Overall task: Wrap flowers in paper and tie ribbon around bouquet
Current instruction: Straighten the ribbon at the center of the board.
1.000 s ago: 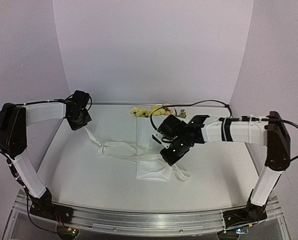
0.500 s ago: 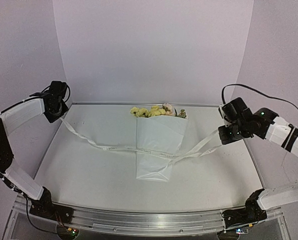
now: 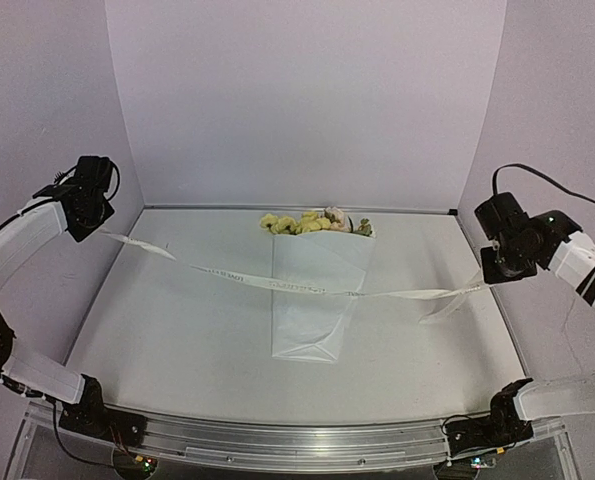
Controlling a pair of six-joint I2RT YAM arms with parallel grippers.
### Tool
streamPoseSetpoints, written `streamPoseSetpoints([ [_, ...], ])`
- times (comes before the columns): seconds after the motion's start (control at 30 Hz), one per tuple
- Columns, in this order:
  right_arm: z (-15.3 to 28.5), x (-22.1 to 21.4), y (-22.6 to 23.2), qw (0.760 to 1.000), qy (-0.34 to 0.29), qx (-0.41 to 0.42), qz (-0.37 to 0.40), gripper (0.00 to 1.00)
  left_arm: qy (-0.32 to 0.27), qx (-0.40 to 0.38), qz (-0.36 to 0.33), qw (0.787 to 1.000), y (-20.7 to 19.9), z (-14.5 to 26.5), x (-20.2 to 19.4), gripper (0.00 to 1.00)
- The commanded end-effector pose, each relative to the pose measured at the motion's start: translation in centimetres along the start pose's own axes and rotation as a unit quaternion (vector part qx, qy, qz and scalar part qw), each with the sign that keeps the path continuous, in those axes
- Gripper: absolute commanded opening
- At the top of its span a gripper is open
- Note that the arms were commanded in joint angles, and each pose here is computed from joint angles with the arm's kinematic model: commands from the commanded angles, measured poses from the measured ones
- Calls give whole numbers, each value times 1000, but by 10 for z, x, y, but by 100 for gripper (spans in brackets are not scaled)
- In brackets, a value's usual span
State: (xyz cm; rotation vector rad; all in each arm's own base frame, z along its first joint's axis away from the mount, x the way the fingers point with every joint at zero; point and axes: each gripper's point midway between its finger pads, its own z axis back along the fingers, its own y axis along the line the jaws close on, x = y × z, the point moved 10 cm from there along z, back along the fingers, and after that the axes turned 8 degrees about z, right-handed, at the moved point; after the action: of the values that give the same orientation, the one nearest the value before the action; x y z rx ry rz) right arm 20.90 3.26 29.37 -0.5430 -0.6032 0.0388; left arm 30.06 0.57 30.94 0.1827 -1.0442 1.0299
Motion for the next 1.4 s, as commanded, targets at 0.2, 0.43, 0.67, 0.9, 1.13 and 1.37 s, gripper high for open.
streamPoseSetpoints([
  [0.2,-48,-58,7,977,163,-8,-141,6,60,36,9,997,30,-18,-45,0],
  [0.43,-86,-78,25,953,236,2,-192,13,119,71,46,989,62,-33,-90,0],
  [0.67,-104,-74,29,932,268,35,-242,19,110,107,73,986,85,-33,-103,0],
  [0.9,-109,-67,32,925,280,64,-247,28,92,115,85,986,87,-32,-97,0],
  [1.13,-101,-45,36,922,266,150,-239,53,66,113,98,987,90,-23,-86,36],
  [1.37,-89,-29,47,905,261,232,-243,70,63,61,71,994,69,-15,-66,90],
])
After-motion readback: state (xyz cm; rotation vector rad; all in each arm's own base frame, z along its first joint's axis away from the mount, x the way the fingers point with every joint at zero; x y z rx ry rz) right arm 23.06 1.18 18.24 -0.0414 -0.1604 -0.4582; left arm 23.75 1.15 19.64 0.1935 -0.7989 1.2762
